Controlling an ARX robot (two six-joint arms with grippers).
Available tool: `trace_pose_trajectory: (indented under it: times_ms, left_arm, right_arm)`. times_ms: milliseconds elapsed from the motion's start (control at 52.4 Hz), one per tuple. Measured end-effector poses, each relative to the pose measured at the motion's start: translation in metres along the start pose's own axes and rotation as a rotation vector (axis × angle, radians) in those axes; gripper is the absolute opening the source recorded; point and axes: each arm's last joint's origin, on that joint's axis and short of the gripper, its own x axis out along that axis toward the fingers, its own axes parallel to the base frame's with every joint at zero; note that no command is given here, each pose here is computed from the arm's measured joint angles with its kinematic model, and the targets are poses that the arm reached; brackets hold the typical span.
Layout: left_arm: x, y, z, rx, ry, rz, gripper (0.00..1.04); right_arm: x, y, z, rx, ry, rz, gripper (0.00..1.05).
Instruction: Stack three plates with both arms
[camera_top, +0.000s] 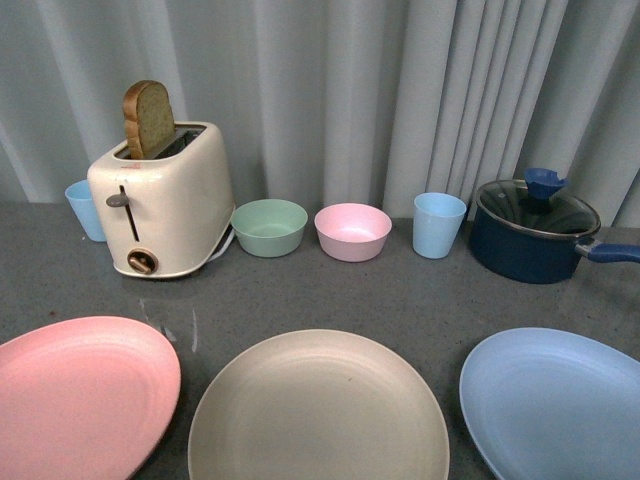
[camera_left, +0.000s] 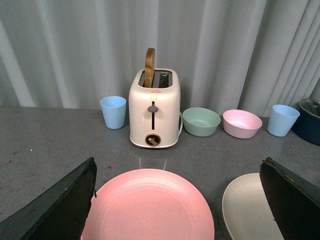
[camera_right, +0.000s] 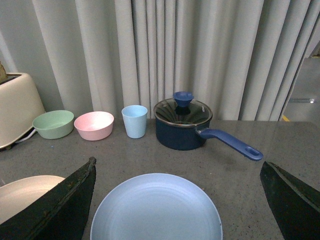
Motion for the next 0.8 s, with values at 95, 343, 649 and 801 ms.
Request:
trace_pose_trajectory:
  times_ms: [95,343,649,801]
  left_arm:
    - [0.0,0.0,0.0,0.0,0.0,0.0,0.98]
    - [0.0,0.0,0.0,0.0,0.0,0.0,0.98]
    - [0.0,0.0,0.0,0.0,0.0,0.0,0.98]
    - [0.01,0.0035,-0.0021,-0.288,0.311,0.022,0.98]
  right_arm:
    - [0.0,0.0,0.0,0.0,0.0,0.0,0.97]
    - [0.0,0.0,0.0,0.0,0.0,0.0,0.97]
    - [0.0,0.0,0.0,0.0,0.0,0.0,0.97]
    - [0.0,0.0,0.0,0.0,0.0,0.0,0.97]
